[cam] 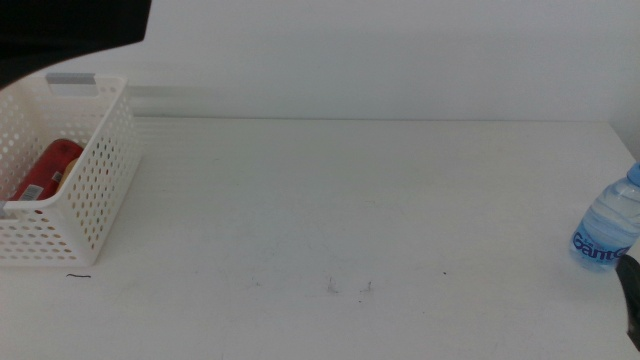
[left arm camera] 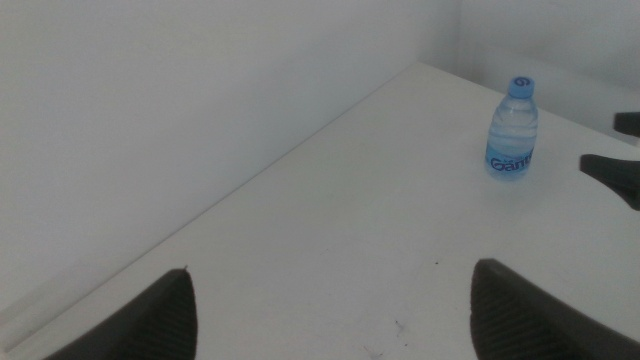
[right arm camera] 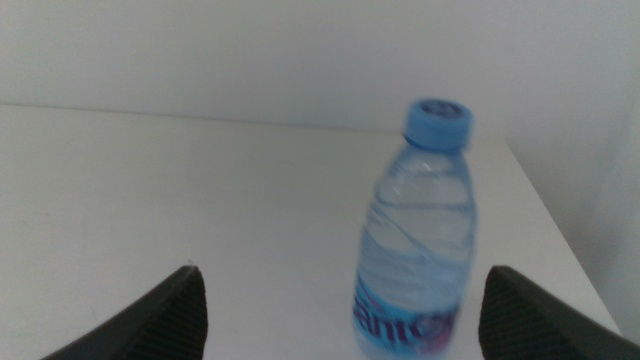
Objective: Use arms to grab the bottles and put them into the dustbin to the left of the table.
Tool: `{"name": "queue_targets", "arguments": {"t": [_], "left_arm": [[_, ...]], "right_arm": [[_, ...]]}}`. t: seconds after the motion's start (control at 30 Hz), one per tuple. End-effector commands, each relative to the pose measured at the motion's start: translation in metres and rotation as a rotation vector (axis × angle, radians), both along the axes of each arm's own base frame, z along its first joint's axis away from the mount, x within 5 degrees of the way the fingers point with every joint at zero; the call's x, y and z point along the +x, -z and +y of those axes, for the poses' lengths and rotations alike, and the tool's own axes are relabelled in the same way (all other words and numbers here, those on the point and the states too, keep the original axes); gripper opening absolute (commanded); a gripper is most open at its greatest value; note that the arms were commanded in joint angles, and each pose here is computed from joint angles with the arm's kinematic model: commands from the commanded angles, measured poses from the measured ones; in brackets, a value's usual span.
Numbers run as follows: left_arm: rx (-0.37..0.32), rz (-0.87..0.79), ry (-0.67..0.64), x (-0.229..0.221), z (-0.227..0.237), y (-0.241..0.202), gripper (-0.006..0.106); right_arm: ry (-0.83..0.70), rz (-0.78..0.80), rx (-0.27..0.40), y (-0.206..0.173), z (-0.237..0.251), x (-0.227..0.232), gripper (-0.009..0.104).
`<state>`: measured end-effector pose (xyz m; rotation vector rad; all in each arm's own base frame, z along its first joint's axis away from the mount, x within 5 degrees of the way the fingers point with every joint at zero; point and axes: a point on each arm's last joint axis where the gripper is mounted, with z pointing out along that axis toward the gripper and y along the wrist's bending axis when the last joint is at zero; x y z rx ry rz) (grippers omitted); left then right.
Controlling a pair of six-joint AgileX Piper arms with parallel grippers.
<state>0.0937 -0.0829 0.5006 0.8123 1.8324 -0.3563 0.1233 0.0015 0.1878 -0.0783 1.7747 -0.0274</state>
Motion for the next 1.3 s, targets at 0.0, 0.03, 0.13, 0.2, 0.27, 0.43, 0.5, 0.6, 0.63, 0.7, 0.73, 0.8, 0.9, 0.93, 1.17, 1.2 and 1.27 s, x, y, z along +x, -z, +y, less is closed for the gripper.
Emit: {"name": "queue_targets", "arguments": {"t": [0.0,0.03,0.13,0.2,0.27,0.43,0.5,0.6,0.63,0.7,0.73,0.8,0.9,0.93,1.17,1.2,1.27], "left_arm": [[-0.008,-0.005,0.0,0.0,0.0,0.0,0.094],[-0.008,-0.005,0.0,0.0,0.0,0.0,0.094],[-0.008,-0.005,0.0,0.0,0.0,0.0,0.094],[-0.008,-0.005,0.0,0.0,0.0,0.0,0.094],[-0.008,-0.005,0.0,0.0,0.0,0.0,0.094],[-0.008,-0.005,0.0,0.0,0.0,0.0,0.094],[-0.008,-0.005,0.0,0.0,0.0,0.0,0.094],[-0.008,-0.005,0.0,0.0,0.0,0.0,0.094],[-0.008,-0.005,0.0,0.0,0.0,0.0,0.094],[-0.008,-0.005,0.0,0.0,0.0,0.0,0.094],[-0.008,-0.005,0.0,0.0,0.0,0.0,0.094],[-0.008,-0.005,0.0,0.0,0.0,0.0,0.094],[-0.008,-0.005,0.0,0.0,0.0,0.0,0.094],[-0.008,-0.005,0.0,0.0,0.0,0.0,0.094],[-0.008,-0.005,0.0,0.0,0.0,0.0,0.094],[-0.008,-0.005,0.0,0.0,0.0,0.0,0.094],[-0.008,-0.005,0.0,0.0,0.0,0.0,0.094]], "right_arm": [[-0.037,-0.077,-0.03,-0.003,0.002,0.008,0.087],[-0.043,-0.093,-0.033,-0.002,0.003,0.011,0.087],[-0.052,-0.117,-0.047,0.002,0.003,0.021,0.087],[-0.052,-0.135,-0.045,0.005,0.003,0.027,0.087],[-0.035,-0.131,-0.029,0.009,0.002,0.031,0.087],[0.0,-0.088,-0.008,0.02,-0.002,0.037,0.087],[0.007,-0.071,-0.005,0.023,-0.002,0.038,0.087],[0.009,-0.056,-0.005,0.026,-0.002,0.039,0.087],[0.009,-0.056,-0.005,0.026,-0.002,0.039,0.087],[0.011,-0.056,-0.005,0.026,-0.003,0.039,0.087],[0.014,-0.051,0.011,0.026,-0.003,0.039,0.087],[0.024,-0.041,0.005,0.028,-0.006,0.039,0.087],[0.054,-0.028,-0.007,0.03,-0.014,0.039,0.087],[0.07,-0.028,-0.01,0.03,-0.017,0.039,0.087],[0.15,-0.031,0.065,0.03,-0.027,0.037,0.087],[0.15,-0.031,0.065,0.03,-0.027,0.037,0.087],[0.151,-0.031,0.065,0.03,-0.027,0.037,0.087]]}}
